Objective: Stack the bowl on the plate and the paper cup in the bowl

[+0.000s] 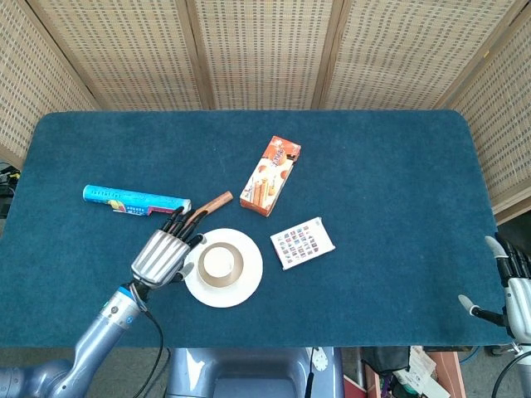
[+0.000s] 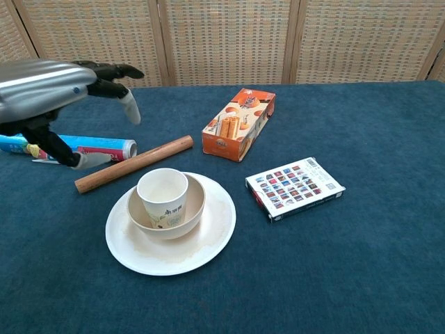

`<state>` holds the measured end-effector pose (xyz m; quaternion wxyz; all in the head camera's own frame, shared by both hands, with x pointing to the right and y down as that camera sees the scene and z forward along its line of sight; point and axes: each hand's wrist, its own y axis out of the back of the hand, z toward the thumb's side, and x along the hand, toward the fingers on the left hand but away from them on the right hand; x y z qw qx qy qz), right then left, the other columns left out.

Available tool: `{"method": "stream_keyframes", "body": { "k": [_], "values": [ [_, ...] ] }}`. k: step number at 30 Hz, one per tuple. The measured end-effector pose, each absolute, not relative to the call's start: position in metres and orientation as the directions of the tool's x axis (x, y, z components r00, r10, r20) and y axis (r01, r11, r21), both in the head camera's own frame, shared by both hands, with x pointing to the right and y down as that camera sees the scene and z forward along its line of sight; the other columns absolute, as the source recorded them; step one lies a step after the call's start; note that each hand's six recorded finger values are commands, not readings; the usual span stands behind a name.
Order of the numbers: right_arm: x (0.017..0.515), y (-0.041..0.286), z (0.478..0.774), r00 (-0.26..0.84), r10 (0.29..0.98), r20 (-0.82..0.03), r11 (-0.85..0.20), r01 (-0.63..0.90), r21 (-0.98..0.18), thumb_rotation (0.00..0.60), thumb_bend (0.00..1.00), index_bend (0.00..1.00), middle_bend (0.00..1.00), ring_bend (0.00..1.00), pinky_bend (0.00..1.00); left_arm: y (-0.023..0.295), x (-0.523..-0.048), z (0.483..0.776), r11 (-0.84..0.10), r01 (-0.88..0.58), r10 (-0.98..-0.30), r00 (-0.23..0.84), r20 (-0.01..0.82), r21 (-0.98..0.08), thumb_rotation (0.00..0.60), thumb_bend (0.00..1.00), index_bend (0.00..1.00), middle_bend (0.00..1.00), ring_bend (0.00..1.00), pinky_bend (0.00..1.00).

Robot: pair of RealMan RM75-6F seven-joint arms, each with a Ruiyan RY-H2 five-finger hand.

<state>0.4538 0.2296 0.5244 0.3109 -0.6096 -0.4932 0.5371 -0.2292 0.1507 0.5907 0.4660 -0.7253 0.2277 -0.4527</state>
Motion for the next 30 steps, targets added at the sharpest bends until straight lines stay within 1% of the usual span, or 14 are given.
{"method": "stream_keyframes", "body": {
  "k": [3, 7, 11, 13, 18, 25, 30],
  "values": [
    [0.453, 0.230, 0.525, -0.061, 0.935, -0.348, -0.322, 0.260, -0.910, 0.600, 0.15, 0.00, 0.00, 0.00, 0.00, 0.150, -0.249, 0.581, -0.423, 0.073, -0.795, 0.450, 0.408, -0.903, 0.600, 0.22, 0.22, 0.00, 0.00, 0.00],
    [0.452, 0.230, 0.525, -0.059, 0.936, -0.348, -0.324, 0.250, -0.912, 0.600, 0.15, 0.00, 0.00, 0.00, 0.00, 0.158, -0.284, 0.572, -0.373, 0.047, -0.852, 0.378, 0.362, -0.927, 0.600, 0.19, 0.18, 0.00, 0.00, 0.00],
    [0.449, 0.230, 0.526, -0.052, 0.936, -0.347, -0.328, 0.225, -0.918, 0.600, 0.15, 0.00, 0.00, 0.00, 0.00, 0.175, -0.330, 0.571, -0.367, 0.008, -0.895, 0.268, 0.356, -0.930, 0.600, 0.17, 0.13, 0.00, 0.00, 0.00],
    [0.446, 0.230, 0.527, -0.047, 0.937, -0.347, -0.330, 0.212, -0.920, 0.600, 0.15, 0.00, 0.00, 0.00, 0.00, 0.186, -0.351, 0.572, -0.369, 0.003, -0.905, 0.225, 0.360, -0.930, 0.600, 0.16, 0.10, 0.00, 0.00, 0.00],
    [0.440, 0.231, 0.529, -0.031, 0.936, -0.351, -0.340, 0.182, -0.923, 0.600, 0.15, 0.00, 0.00, 0.00, 0.00, 0.207, -0.381, 0.571, -0.356, 0.044, -0.916, 0.180, 0.358, -0.934, 0.600, 0.15, 0.03, 0.00, 0.00, 0.00],
    [0.432, 0.232, 0.532, -0.009, 0.936, -0.351, -0.345, 0.162, -0.924, 0.600, 0.15, 0.00, 0.00, 0.00, 0.00, 0.222, -0.398, 0.569, -0.341, 0.033, -0.929, 0.143, 0.343, -0.939, 0.600, 0.15, 0.02, 0.00, 0.00, 0.00],
    [0.428, 0.231, 0.534, 0.001, 0.936, -0.352, -0.348, 0.158, -0.924, 0.600, 0.15, 0.00, 0.00, 0.00, 0.00, 0.226, -0.406, 0.569, -0.336, 0.039, -0.931, 0.137, 0.338, -0.941, 0.600, 0.15, 0.01, 0.00, 0.00, 0.00]
  ]
}}
